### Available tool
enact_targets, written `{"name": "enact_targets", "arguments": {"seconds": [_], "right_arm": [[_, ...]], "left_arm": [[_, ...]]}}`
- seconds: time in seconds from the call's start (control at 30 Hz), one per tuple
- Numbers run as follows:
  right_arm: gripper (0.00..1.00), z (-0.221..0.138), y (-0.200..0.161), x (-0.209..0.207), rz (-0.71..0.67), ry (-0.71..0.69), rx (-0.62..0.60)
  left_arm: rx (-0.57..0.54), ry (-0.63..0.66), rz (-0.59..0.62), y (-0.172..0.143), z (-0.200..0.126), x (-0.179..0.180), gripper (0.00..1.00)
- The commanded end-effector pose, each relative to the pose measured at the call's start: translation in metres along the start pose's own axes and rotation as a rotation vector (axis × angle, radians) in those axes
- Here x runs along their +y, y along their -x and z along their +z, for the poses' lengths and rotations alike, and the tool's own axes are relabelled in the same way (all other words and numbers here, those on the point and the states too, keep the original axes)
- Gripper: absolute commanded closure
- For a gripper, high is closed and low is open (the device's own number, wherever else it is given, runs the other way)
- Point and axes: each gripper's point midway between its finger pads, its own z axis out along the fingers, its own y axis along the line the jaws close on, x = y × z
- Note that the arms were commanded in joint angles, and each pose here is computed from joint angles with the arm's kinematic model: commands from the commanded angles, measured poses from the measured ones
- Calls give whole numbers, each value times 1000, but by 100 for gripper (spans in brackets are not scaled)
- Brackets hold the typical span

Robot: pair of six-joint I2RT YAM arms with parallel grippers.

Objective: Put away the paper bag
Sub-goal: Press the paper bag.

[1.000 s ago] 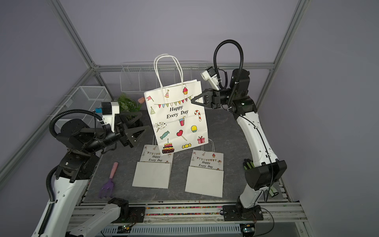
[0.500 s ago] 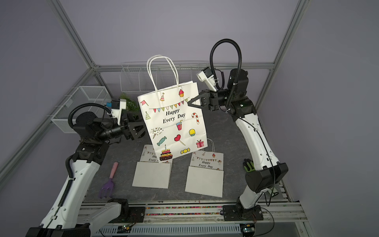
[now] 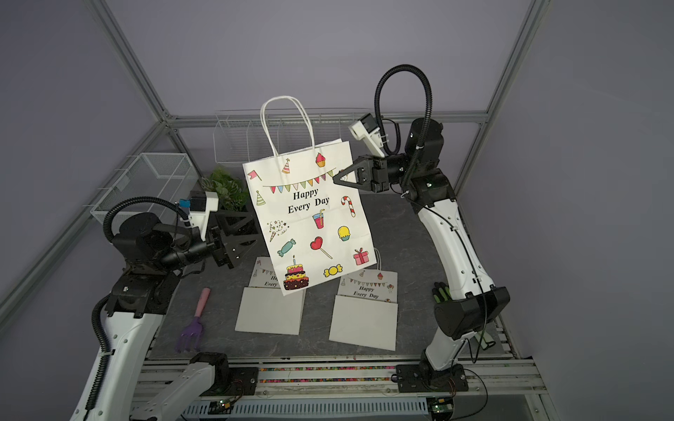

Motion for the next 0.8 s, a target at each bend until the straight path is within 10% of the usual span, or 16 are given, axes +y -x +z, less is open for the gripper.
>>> {"name": "enact_targets", "arguments": {"seconds": [0.0, 0.43, 0.77], "right_arm": [[93, -2, 3, -3, -8, 4, 5], [93, 7, 1, 1, -15, 31, 22], [93, 13, 5, 8, -25, 44, 30]], "left_arm": [[-3, 17, 38, 6, -5, -5, 3], [-41, -155, -31, 15, 19, 6, 3], [-6, -242, -33, 8, 43, -8, 22]]}}
